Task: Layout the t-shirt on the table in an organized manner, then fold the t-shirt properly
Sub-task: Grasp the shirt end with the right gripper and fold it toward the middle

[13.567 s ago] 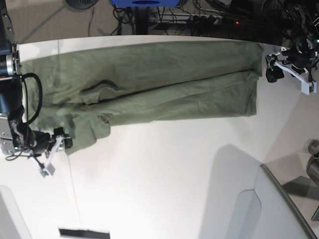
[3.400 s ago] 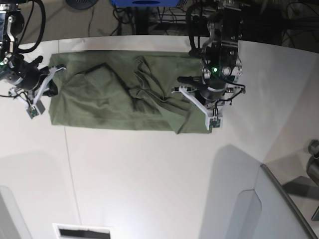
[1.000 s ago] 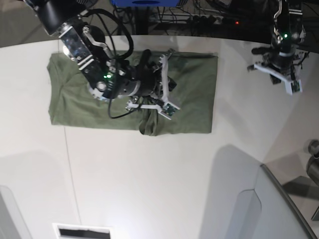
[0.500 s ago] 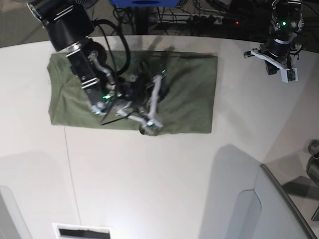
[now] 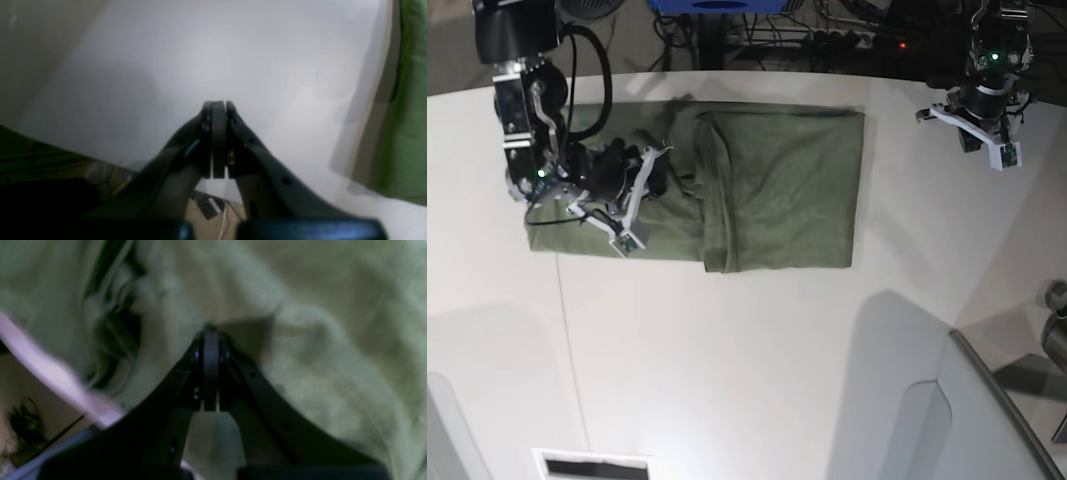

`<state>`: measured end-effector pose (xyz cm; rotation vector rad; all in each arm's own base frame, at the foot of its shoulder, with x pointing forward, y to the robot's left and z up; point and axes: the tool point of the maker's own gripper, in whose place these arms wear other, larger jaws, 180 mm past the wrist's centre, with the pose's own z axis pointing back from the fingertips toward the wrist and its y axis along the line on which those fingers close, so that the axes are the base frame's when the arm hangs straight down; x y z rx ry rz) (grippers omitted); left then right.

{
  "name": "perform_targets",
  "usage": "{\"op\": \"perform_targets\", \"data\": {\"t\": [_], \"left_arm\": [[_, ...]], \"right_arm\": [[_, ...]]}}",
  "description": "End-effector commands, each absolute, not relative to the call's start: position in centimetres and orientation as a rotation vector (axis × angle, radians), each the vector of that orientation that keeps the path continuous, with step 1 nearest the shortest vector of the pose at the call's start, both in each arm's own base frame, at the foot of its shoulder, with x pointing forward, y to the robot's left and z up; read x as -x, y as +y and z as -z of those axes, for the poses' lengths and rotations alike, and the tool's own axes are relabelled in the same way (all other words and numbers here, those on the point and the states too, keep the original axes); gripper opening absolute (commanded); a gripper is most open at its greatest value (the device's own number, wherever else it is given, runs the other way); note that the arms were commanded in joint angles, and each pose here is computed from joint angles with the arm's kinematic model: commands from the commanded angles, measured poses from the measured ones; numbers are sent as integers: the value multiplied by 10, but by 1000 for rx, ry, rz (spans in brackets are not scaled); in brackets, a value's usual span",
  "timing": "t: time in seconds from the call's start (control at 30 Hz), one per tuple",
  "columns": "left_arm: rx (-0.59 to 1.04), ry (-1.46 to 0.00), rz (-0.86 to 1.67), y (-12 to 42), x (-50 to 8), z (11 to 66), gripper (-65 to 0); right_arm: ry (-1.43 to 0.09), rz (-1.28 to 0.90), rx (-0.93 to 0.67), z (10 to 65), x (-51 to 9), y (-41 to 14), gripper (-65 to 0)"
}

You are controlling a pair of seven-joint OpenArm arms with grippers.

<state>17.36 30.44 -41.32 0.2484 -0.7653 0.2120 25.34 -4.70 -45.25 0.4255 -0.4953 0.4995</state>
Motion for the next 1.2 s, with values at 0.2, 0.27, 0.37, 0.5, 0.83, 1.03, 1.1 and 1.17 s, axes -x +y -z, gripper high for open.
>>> {"op": "perform_targets", "data": {"t": [0.2, 0.27, 0.37, 0.5, 0.83, 1.03, 1.1, 1.17], "left_arm": [[-361, -731, -139, 336, -164, 416, -650], [-419, -689, -97, 348, -155, 424, -650], [-460, -668, -57, 353, -151, 427, -650], [-459, -669, -59, 352, -152, 427, -650], [-458, -672, -61, 352, -153, 427, -650], [-458, -674, -62, 352, -154, 427, -650], [-459, -687, -66, 353, -160, 425, -650], [-459, -689, -69, 353, -162, 425, -650]], "right_arm": [[-604, -527, -435, 407, -244, -25, -558], [-542, -489, -427, 423, -236, -17, -477], [-497, -440, -425, 439, -229, -4, -420], [-463, -461, -465, 455, -213, 15, -414], [-424, -477, -477, 464, -202, 20, -531], [-408, -454, -520, 463, -194, 25, -650], [-391, -443, -550, 459, -189, 28, -650], [-367, -454, -552, 454, -186, 28, -650]]}}
